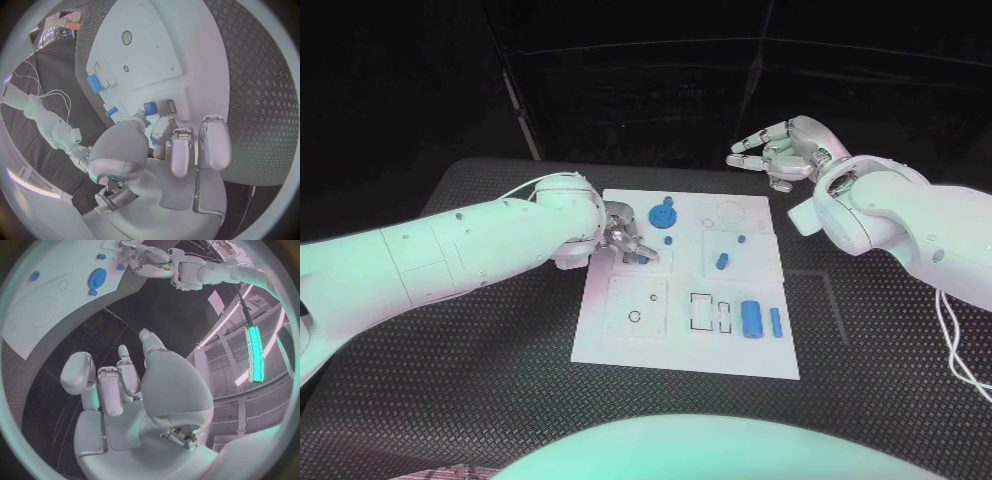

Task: Assemble the parts on the task board

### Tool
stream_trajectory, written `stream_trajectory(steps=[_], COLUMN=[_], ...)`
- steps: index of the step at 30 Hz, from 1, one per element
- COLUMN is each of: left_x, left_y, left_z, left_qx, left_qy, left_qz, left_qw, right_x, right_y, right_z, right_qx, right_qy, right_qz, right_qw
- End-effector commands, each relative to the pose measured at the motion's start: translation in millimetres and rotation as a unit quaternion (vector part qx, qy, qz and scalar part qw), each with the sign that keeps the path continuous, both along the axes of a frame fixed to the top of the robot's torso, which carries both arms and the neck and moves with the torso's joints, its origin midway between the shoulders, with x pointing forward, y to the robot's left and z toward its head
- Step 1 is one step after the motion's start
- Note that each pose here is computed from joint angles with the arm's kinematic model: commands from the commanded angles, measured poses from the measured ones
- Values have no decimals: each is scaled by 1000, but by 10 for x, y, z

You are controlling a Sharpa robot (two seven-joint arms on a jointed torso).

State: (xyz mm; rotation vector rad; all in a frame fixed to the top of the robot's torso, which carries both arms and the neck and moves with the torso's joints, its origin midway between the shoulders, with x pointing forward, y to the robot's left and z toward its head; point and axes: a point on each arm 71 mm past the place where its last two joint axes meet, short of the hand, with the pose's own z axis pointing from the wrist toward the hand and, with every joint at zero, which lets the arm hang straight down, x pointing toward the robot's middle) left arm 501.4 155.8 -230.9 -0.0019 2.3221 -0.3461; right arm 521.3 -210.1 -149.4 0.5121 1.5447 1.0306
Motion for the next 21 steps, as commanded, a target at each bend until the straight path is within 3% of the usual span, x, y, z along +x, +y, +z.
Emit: stream_trajectory(steps=[1,21], left_x=[-23,-30], left_y=[-32,-82], left_z=[5,22], left_qx=[-17,-36], left_qy=[11,-2], left_qz=[4,13], left_qw=[1000,999], right_x=[1,11], right_y=[15,14], right_z=[10,2], right_qx=[0,-1], right_qy=[-2,-1], right_qz=[5,5], right_qw=[1000,1000])
